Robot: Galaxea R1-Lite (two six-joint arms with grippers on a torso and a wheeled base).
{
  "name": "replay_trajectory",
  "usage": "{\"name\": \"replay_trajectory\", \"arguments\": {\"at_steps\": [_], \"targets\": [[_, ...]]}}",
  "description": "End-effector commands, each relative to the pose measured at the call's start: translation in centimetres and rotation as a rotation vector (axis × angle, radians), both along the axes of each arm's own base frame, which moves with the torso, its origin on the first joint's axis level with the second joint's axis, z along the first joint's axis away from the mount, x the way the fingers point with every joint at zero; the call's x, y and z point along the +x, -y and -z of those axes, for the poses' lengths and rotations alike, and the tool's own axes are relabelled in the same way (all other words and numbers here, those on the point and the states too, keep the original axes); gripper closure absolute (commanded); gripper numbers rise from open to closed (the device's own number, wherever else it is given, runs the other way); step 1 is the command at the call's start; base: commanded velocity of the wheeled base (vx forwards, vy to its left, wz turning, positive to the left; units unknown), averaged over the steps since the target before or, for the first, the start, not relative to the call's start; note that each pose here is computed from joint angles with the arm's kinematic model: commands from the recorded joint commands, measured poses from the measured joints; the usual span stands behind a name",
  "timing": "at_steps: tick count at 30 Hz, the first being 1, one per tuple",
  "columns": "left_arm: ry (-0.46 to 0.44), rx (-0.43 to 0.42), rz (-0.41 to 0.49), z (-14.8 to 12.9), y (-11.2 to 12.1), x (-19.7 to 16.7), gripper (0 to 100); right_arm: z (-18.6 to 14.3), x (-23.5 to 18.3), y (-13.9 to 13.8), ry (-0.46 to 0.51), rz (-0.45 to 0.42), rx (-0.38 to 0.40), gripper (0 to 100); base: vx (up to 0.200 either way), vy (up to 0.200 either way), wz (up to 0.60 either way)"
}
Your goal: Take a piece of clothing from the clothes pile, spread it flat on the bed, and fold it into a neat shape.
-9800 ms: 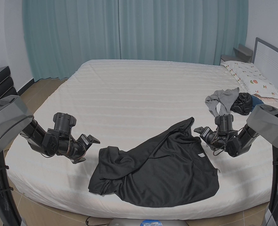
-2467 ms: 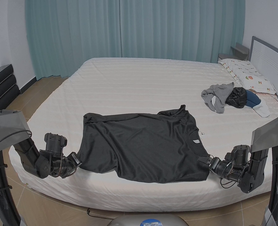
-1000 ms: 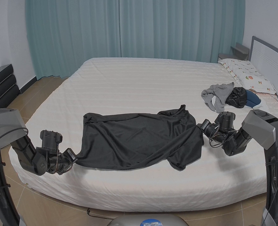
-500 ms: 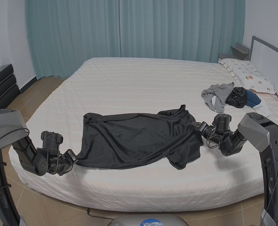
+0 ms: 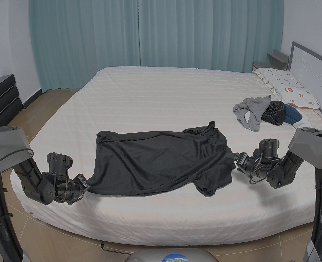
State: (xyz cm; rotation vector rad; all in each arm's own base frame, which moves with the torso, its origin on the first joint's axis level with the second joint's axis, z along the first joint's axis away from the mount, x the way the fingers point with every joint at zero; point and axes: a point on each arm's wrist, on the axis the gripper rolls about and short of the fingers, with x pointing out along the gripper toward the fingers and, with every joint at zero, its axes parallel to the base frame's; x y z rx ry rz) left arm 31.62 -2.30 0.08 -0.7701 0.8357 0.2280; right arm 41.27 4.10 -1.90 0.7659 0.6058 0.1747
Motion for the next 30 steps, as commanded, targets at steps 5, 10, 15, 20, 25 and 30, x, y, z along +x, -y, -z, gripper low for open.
{"name": "replay_trajectory", "arguments": {"at_steps": [5,10,15,20,25,30], "targets": [[0.001,-0.001,-0.002,-0.1,-0.1,-0.1,100,0.3,-4.3,-2.3,-0.112,-0.098,0.009,0,0.000,0.000,0.00],[-0.001,0.000,-0.003,-0.1,-0.1,-0.1,100,0.8,-4.7,-3.1,-0.134,-0.119,0.006,0,0.000,0.000,0.00],[0.002,0.004,-0.001,-0.1,-0.2,0.0,100,1.1,-4.3,-3.2,-0.130,-0.122,0.000,0,0.000,0.000,0.00],[0.000,0.005,0.001,-0.1,-0.2,-0.1,100,1.2,-4.1,-3.2,-0.127,-0.112,-0.003,100,0.000,0.000,0.00],[-0.012,0.025,0.022,0.1,-0.2,-0.4,100,0.9,-5.4,-2.6,-0.147,-0.071,-0.024,100,0.000,0.000,0.00],[-0.015,0.038,0.037,0.0,-0.3,-0.6,100,-1.0,-7.8,-1.6,-0.158,-0.055,-0.032,100,0.000,0.000,0.00]]}}
